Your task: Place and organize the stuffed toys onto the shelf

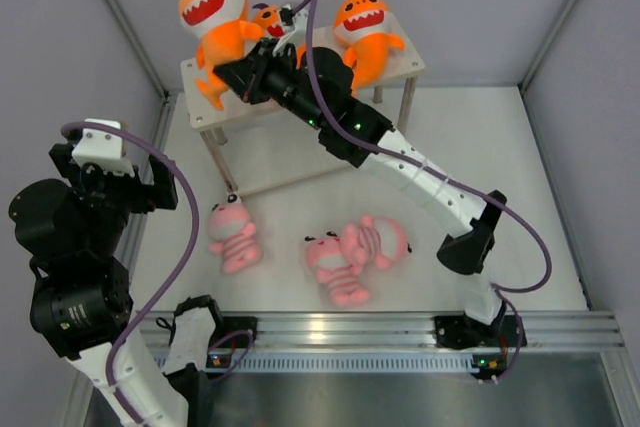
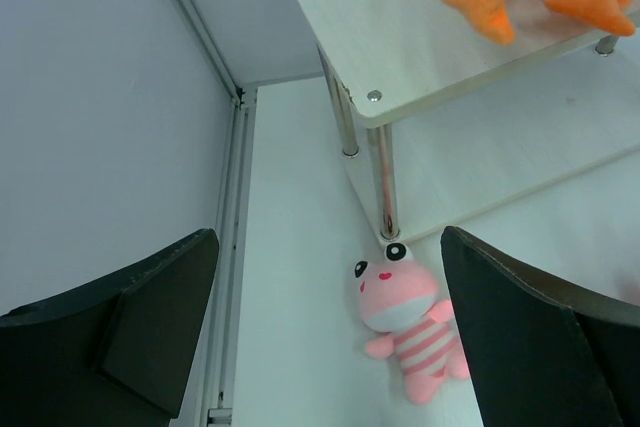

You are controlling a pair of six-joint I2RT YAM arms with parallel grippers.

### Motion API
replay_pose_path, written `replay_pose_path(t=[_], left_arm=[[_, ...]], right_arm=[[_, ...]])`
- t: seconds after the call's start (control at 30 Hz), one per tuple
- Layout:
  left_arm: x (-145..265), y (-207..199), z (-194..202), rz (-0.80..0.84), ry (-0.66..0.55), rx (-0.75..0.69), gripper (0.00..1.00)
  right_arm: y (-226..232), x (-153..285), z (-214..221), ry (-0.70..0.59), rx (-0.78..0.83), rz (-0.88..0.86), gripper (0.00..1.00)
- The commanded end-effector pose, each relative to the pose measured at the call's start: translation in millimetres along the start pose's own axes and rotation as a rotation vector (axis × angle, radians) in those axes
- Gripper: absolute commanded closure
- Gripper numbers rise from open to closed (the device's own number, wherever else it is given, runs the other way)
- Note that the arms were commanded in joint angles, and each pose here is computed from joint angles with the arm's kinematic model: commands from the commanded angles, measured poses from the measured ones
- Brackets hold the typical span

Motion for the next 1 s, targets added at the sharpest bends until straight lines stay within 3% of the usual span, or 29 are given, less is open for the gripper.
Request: replay_pose_path(t=[0.0,0.17,0.2,0.27,0.33,0.5,0.73,0.97], left_arm=[[-1,3,3,-0.026,0.008,-0.021,0.01],[-3,2,9,-0.020,0.026,-0.018,0.01],[-3,2,9,-0.017,0.025,-0.015,0.01],[-2,0,9,-0.012,0.021,-0.009,0.01],[-3,-1,10,-0.006,0.021,-0.005,0.01],[-6,-6,16,0.025,0.030,0.008,0.01],[-16,-11,27,0.077,0.057,0.013,0.01],[-59,-2,44,0.115,0.165,0.071,0.01]], right_arm=[[0,-9,16,0.123,-0.046,-0.050,1.00],[-21,-15,24,0.150,-0.082,-0.015,0.96],[-25,-17,25,0.148,-0.086,-0.003,0.85],[-42,-23,32,0.158,-0.104,0.029,0.79],[-56,-28,34,0.169,-0.136,0.048,0.64],[-63,-25,24,0.154,-0.162,0.059,0.49],[-51,-7,13,0.094,-0.156,0.059,0.44],[-23,14,3,0.026,-0.124,0.026,0.36]])
Point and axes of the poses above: each gripper's point midway between its finger pads, its own x axis back along the fingers, its own y axis along the line the jaws close on, z = x × y, the point moved 5 cm from there along x, back along the fingers, and after that the axes turned 11 degrees about -x, right-handed, at the moved point
